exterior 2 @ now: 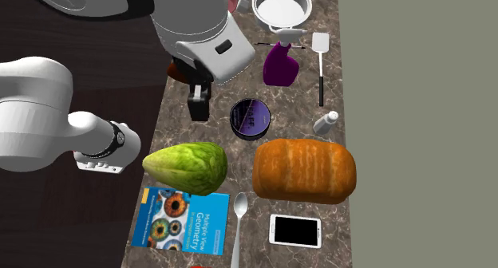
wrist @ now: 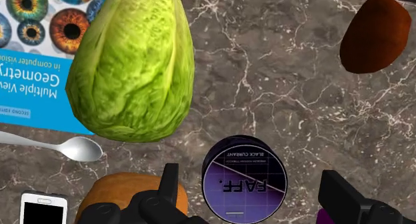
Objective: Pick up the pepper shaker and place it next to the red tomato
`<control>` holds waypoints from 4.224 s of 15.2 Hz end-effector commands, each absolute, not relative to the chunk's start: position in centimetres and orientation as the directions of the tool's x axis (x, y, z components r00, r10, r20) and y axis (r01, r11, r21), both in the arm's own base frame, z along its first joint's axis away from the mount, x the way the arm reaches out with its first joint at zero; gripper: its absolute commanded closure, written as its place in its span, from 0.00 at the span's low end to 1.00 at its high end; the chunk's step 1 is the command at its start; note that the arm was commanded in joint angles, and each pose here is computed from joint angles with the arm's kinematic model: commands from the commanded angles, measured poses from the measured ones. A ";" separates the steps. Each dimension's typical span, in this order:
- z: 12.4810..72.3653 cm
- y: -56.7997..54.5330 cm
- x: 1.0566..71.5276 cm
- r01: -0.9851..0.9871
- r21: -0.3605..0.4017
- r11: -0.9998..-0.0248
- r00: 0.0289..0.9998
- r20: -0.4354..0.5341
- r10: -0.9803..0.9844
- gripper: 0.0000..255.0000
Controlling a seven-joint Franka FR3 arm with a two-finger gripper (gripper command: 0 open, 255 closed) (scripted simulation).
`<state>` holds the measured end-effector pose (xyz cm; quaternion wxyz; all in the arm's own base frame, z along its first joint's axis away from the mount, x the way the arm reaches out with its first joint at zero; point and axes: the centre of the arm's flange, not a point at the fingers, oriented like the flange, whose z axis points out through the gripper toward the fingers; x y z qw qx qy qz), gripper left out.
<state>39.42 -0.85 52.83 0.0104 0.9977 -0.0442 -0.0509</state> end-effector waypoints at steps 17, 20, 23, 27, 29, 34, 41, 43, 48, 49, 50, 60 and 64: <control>43.3 0.1 59.7 -0.113 0.087 -0.990 0.993 -0.003 -0.114 0.00; 41.9 0.2 63.2 -0.118 0.097 -0.988 0.993 0.013 -0.117 0.00; 40.6 0.2 66.7 -0.123 0.107 -0.987 0.992 0.029 -0.121 0.00; 38.9 0.1 69.9 -0.128 0.116 -0.985 0.991 0.044 -0.124 0.00; 37.9 0.0 69.9 -0.128 0.116 -0.985 0.991 0.044 -0.124 0.00; 35.5 -0.3 70.0 -0.128 0.116 -0.985 0.991 0.044 -0.124 0.00; 35.5 -0.3 70.0 -0.128 0.116 -0.985 0.991 0.044 -0.124 0.00; 35.5 -0.3 70.0 -0.128 0.116 -0.985 0.991 0.044 -0.124 1.00; 35.4 -0.3 70.0 -0.128 0.116 -0.985 0.991 0.044 -0.124 1.00; 35.5 -0.3 70.0 -0.128 0.116 -0.985 0.991 0.044 -0.124 1.00; 35.5 -0.3 70.0 -0.128 0.116 -0.985 0.991 0.044 -0.124 1.00; 40.2 -0.3 70.0 -0.128 0.116 -0.985 0.991 0.044 -0.124 1.00; 42.3 -0.3 70.0 -0.128 0.116 -0.985 0.991 0.044 -0.124 1.00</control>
